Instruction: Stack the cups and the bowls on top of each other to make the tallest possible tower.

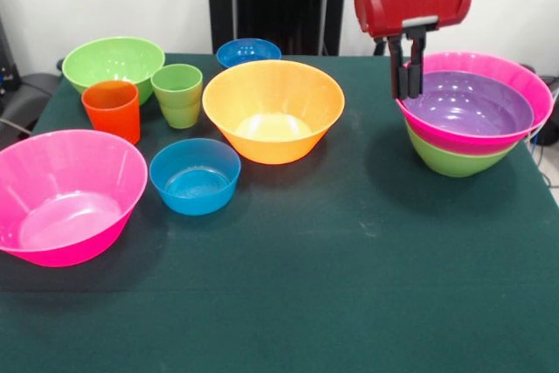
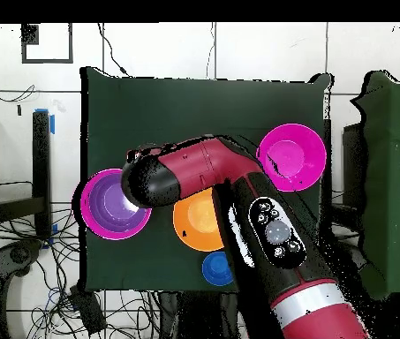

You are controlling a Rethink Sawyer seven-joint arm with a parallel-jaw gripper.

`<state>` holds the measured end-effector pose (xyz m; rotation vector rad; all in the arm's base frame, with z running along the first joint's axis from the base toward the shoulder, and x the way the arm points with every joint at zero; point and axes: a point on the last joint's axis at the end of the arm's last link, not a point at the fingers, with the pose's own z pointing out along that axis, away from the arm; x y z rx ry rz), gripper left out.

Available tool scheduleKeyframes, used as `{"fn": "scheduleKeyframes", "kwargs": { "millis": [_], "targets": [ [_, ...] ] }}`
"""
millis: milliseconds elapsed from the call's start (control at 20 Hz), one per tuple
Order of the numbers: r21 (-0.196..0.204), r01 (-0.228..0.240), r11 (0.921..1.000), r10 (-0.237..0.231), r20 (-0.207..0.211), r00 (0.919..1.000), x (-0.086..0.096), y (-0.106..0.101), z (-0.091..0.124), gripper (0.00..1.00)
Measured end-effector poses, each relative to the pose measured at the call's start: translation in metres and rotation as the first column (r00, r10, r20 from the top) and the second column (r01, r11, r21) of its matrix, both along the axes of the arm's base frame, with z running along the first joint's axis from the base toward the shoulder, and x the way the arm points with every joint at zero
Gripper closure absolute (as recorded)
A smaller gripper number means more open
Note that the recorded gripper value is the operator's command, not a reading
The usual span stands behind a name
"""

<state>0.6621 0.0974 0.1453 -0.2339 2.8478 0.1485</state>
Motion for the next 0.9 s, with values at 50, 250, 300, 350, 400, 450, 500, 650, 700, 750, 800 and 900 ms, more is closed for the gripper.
{"fn": "scheduleKeyframes", "kwargs": {
  "millis": [50, 250, 300, 350, 400, 450, 500, 650, 700, 750, 800, 900],
  "targets": [
    [0.004, 0.0, 1.0, 0.0, 0.001, 1.0, 0.0, 0.001, -0.003, 1.0],
    [0.021, 0.0, 0.9998, 0.0, -0.002, 1.0, -0.003, 0.006, -0.012, 1.0],
    [0.028, 0.002, 0.9996, -0.002, -0.005, 1.0, -0.006, 0.009, -0.014, 1.0],
    [0.03, 0.002, 0.9995, -0.002, -0.008, 1.0, -0.007, 0.01, -0.014, 1.0],
    [0.034, 0.004, 0.9994, -0.003, -0.015, 0.9999, -0.01, 0.013, -0.015, 1.0],
    [0.036, 0.005, 0.9993, -0.004, -0.022, 0.9997, -0.012, 0.014, -0.016, 1.0],
    [0.038, 0.006, 0.9993, -0.005, -0.028, 0.9996, -0.015, 0.016, -0.016, 1.0],
    [0.042, 0.008, 0.9991, -0.006, -0.047, 0.9989, -0.023, 0.019, -0.018, 1.0],
    [0.043, 0.009, 0.999, -0.007, -0.054, 0.9985, -0.026, 0.021, -0.019, 1.0],
    [0.045, 0.011, 0.9989, -0.008, -0.056, 0.9984, -0.026, 0.021, -0.019, 1.0],
    [0.046, 0.012, 0.9989, -0.009, -0.058, 0.9983, -0.027, 0.022, -0.018, 1.0],
    [0.053, 0.02, 0.9984, -0.016, -0.068, 0.9975, -0.03, 0.024, -0.017, 1.0]
  ]
}}
